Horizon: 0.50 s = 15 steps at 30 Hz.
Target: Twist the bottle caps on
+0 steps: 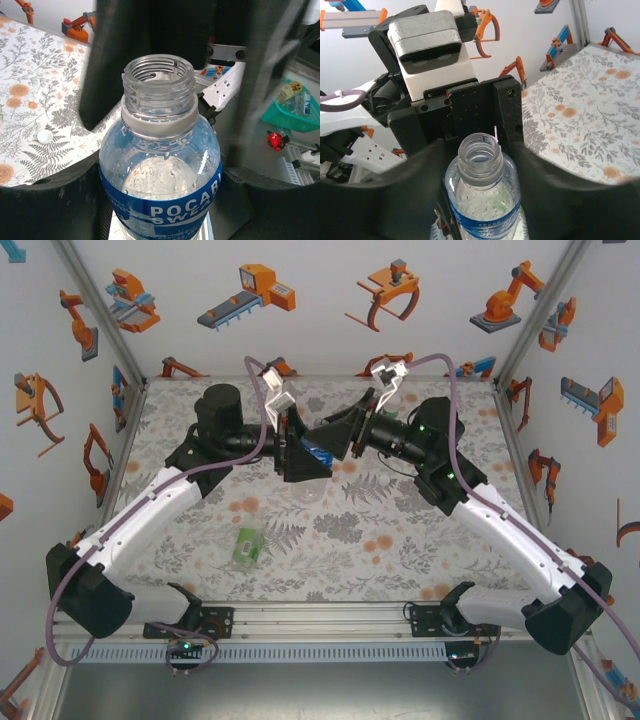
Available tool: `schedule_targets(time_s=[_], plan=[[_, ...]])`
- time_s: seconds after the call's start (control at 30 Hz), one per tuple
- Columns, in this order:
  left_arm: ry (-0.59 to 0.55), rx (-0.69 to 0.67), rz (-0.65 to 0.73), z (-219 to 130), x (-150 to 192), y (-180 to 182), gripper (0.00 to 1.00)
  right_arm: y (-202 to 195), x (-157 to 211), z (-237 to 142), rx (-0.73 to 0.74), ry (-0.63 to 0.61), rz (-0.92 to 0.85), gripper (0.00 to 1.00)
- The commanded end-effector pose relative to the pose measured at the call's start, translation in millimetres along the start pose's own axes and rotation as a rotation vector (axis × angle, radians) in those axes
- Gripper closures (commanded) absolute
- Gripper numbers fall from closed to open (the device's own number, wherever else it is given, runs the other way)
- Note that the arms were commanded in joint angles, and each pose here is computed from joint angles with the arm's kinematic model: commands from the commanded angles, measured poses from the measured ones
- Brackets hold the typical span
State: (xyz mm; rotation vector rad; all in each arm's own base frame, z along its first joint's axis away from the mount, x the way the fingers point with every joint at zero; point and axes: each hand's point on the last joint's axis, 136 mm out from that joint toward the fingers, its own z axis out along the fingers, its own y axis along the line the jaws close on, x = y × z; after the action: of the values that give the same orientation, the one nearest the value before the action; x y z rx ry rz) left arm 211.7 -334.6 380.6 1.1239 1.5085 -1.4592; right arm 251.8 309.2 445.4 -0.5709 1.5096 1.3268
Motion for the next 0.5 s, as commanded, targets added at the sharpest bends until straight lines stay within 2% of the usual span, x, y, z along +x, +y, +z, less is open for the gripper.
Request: schedule_targets(time_s=[0.0, 0.27, 0.47], plan=[[0.012, -0.048, 0.071, -5, -4, 1, 0.57, 10, -25, -12, 0.050, -0.043, -0.083, 0.33], [0.032, -0.161, 0.071, -32, 2, 25, 0.70, -16, -33, -41, 0.275, -0.047, -0.156, 0.30], [-0.004, -0.156, 0.011, -57, -3, 40, 0.96, -51, -22, -60, 0.457, -0.009, -0.134, 0.30]])
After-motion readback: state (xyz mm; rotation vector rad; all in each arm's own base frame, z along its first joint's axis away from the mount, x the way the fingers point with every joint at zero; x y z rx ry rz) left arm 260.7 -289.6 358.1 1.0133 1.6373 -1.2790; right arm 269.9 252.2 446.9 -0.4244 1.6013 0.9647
